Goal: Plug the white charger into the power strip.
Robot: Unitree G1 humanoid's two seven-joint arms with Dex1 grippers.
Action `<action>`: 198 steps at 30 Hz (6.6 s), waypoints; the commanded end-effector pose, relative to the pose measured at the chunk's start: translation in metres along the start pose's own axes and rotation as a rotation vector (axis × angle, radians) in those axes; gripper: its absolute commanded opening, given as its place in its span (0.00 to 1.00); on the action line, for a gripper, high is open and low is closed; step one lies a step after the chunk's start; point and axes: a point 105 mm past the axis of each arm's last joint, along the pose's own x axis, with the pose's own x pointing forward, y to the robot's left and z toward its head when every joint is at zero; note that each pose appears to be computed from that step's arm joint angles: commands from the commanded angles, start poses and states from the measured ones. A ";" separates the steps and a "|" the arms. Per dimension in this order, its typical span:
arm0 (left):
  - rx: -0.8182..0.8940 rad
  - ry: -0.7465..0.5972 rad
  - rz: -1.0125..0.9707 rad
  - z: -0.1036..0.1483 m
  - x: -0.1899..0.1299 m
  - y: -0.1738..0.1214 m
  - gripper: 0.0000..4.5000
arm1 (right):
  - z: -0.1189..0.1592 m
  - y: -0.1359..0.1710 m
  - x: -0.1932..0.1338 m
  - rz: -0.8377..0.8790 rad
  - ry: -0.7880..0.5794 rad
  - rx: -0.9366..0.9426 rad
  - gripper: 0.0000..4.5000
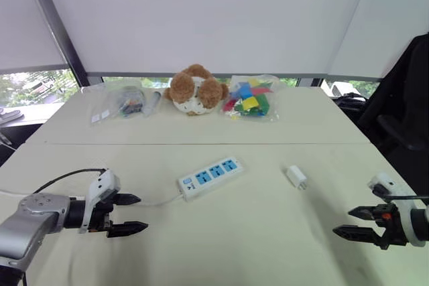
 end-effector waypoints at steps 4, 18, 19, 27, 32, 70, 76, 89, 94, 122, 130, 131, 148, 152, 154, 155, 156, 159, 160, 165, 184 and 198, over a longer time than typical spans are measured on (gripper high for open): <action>0.027 -0.050 0.024 0.012 0.000 0.006 0.99 | 0.015 -0.001 -0.008 -0.014 -0.049 -0.047 1.00; 0.051 -0.080 0.054 0.017 0.002 0.012 0.99 | 0.012 -0.006 -0.008 -0.029 -0.074 -0.061 1.00; 0.052 -0.082 0.054 0.017 0.003 0.013 0.99 | 0.011 -0.007 -0.008 -0.032 -0.074 -0.062 1.00; 0.110 -0.096 0.073 0.024 0.003 0.020 0.99 | 0.006 -0.015 -0.012 -0.063 -0.079 -0.084 1.00; 0.156 -0.090 0.035 0.031 0.007 0.021 0.99 | 0.013 -0.015 -0.017 -0.059 -0.091 -0.098 1.00; 0.306 -0.225 -0.133 0.040 0.137 0.025 0.68 | 0.078 0.066 -0.017 0.147 -0.318 -0.169 1.00; 0.475 -0.081 -0.332 0.031 0.133 0.007 0.68 | 0.083 0.046 -0.028 0.055 -0.346 -0.123 1.00; 0.638 0.115 -0.552 0.027 0.154 -0.005 0.68 | 0.123 -0.040 -0.016 -0.120 0.042 -0.113 1.00; 0.628 0.085 -0.568 0.028 0.166 -0.015 0.68 | 0.150 -0.058 0.012 -0.090 0.190 -0.088 1.00; 0.562 -0.061 -0.451 0.024 0.186 -0.041 0.68 | 0.119 -0.063 0.088 -0.129 0.468 -0.012 1.00; 0.561 -0.077 -0.440 0.021 0.190 -0.045 0.68 | 0.103 -0.065 0.094 -0.135 0.526 -0.026 1.00; 0.561 -0.078 -0.440 0.021 0.190 -0.046 0.68 | 0.103 -0.065 0.095 -0.136 0.522 -0.026 0.94; 0.555 -0.077 -0.419 0.015 0.195 -0.048 0.68 | 0.080 -0.060 0.077 0.058 0.771 -0.190 0.25; 0.551 -0.075 -0.418 0.014 0.196 -0.047 0.68 | 0.075 -0.060 0.078 0.105 0.802 -0.258 0.25; 0.550 -0.072 -0.415 0.014 0.196 -0.045 0.68 | 0.076 -0.058 0.081 0.122 0.785 -0.277 0.25; 0.550 -0.070 -0.413 0.014 0.196 -0.044 0.68 | 0.077 -0.057 0.081 0.131 0.770 -0.274 0.25; 0.550 -0.069 -0.412 0.014 0.195 -0.043 0.68 | 0.079 -0.057 0.082 0.135 0.760 -0.282 0.25; 0.548 -0.071 -0.405 0.017 0.194 -0.039 0.68 | 0.091 -0.059 0.078 0.145 0.700 -0.379 0.25; 0.541 -0.081 -0.402 0.020 0.193 -0.037 0.68 | 0.103 -0.055 0.079 0.173 0.603 -0.420 0.25; 0.525 -0.087 -0.406 0.027 0.184 -0.024 0.68 | 0.169 -0.025 0.069 0.310 -0.017 -0.480 0.25; 0.611 0.057 -0.491 0.041 0.155 0.007 0.68 | 0.138 0.070 0.094 0.488 -0.853 -0.256 0.25; 0.630 0.074 -0.499 0.036 0.150 0.008 0.68 | 0.114 0.081 0.109 0.516 -0.806 -0.272 0.25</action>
